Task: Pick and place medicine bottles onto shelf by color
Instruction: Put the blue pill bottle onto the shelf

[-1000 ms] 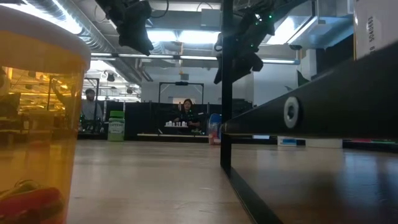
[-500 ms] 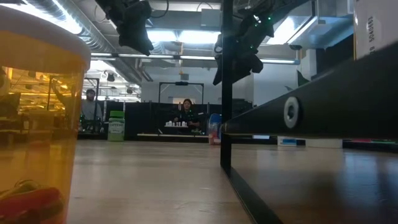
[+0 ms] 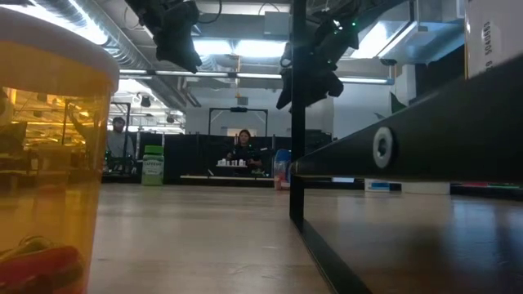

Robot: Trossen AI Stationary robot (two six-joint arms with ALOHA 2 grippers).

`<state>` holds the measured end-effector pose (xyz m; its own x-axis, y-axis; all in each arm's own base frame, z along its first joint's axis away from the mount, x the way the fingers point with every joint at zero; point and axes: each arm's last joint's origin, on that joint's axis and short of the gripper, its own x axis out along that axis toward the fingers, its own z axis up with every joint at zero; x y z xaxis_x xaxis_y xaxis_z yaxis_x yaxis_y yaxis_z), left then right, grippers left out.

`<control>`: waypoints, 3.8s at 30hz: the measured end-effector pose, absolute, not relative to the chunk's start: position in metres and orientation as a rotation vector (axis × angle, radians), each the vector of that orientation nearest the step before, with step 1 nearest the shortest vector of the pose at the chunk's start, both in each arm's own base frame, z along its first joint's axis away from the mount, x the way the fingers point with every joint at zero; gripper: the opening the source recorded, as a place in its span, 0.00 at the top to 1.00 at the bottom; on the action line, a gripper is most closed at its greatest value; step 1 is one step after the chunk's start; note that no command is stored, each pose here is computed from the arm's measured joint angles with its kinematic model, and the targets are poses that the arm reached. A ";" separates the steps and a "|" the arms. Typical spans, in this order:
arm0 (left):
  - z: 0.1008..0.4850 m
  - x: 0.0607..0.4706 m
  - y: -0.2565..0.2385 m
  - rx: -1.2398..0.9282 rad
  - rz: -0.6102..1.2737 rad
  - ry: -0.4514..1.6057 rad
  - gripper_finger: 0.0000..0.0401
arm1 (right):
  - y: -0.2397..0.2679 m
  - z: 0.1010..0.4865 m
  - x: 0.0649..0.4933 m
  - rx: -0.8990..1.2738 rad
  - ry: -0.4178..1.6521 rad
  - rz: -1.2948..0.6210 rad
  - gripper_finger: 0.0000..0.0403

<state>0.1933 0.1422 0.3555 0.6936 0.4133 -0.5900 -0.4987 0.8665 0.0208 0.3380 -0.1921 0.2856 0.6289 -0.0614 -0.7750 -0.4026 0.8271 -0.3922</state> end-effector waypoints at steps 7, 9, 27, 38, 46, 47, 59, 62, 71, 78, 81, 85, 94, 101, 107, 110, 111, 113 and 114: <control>0.356 0.193 0.142 -0.146 0.511 0.622 0.51 | -0.183 0.283 0.339 -0.565 0.903 0.264 0.30; 0.356 0.193 0.142 -0.146 0.511 0.622 0.51 | -0.183 0.283 0.339 -0.565 0.904 0.263 0.30; 0.356 0.193 0.142 -0.145 0.511 0.621 0.51 | -0.197 0.265 0.343 -0.631 0.985 0.217 0.30; 0.356 0.193 0.142 -0.144 0.511 0.620 0.51 | -0.218 0.241 0.342 -0.724 1.026 0.294 0.30; 0.356 0.193 0.142 -0.144 0.511 0.619 0.51 | -0.225 0.234 0.347 -0.756 1.009 0.288 0.30; 0.356 0.193 0.142 -0.144 0.511 0.619 0.51 | -0.225 0.233 0.348 -0.755 1.009 0.288 0.30; 0.356 0.193 0.142 -0.144 0.511 0.619 0.51 | -0.225 0.231 0.346 -0.734 1.025 0.298 0.30; 0.356 0.193 0.142 -0.144 0.511 0.619 0.51 | -0.224 0.234 0.343 -0.722 1.030 0.295 0.30; 0.356 0.193 0.142 -0.144 0.511 0.619 0.51 | -0.217 0.249 0.334 -0.599 1.054 0.261 0.30; 0.356 0.193 0.142 -0.144 0.512 0.619 0.51 | -0.213 0.249 0.336 -0.421 1.062 0.169 0.30; 0.356 0.193 0.142 -0.144 0.511 0.619 0.51 | -0.212 0.249 0.336 -0.374 1.068 0.146 0.30; 0.356 0.193 0.142 -0.144 0.511 0.619 0.51 | -0.213 0.249 0.337 -0.389 1.055 0.144 0.30; 0.356 0.193 0.142 -0.144 0.511 0.619 0.51 | -0.219 0.246 0.336 -0.568 1.046 0.242 0.30; 0.356 0.193 0.142 -0.144 0.512 0.619 0.51 | -0.231 0.236 0.340 -0.577 1.034 0.212 0.30; 0.356 0.193 0.142 -0.144 0.511 0.619 0.51 | -0.234 0.233 0.341 -0.629 1.030 0.223 0.30; 0.356 0.193 0.142 -0.144 0.511 0.619 0.51 | -0.235 0.233 0.341 -0.652 1.029 0.234 0.30; 0.356 0.193 0.142 -0.144 0.512 0.619 0.51 | -0.235 0.233 0.341 -0.657 1.028 0.237 0.30; 0.356 0.193 0.142 -0.144 0.511 0.619 0.51 | -0.235 0.233 0.341 -0.662 1.027 0.239 0.30; 0.356 0.193 0.142 -0.144 0.511 0.619 0.51 | -0.235 0.233 0.341 -0.662 1.027 0.239 0.30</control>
<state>0.1934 0.1423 0.3558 0.6951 0.4143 -0.5875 -0.4988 0.8665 0.0208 0.3408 -0.2350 0.2328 0.5123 -0.1165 -0.8509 -0.4802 0.7825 -0.3963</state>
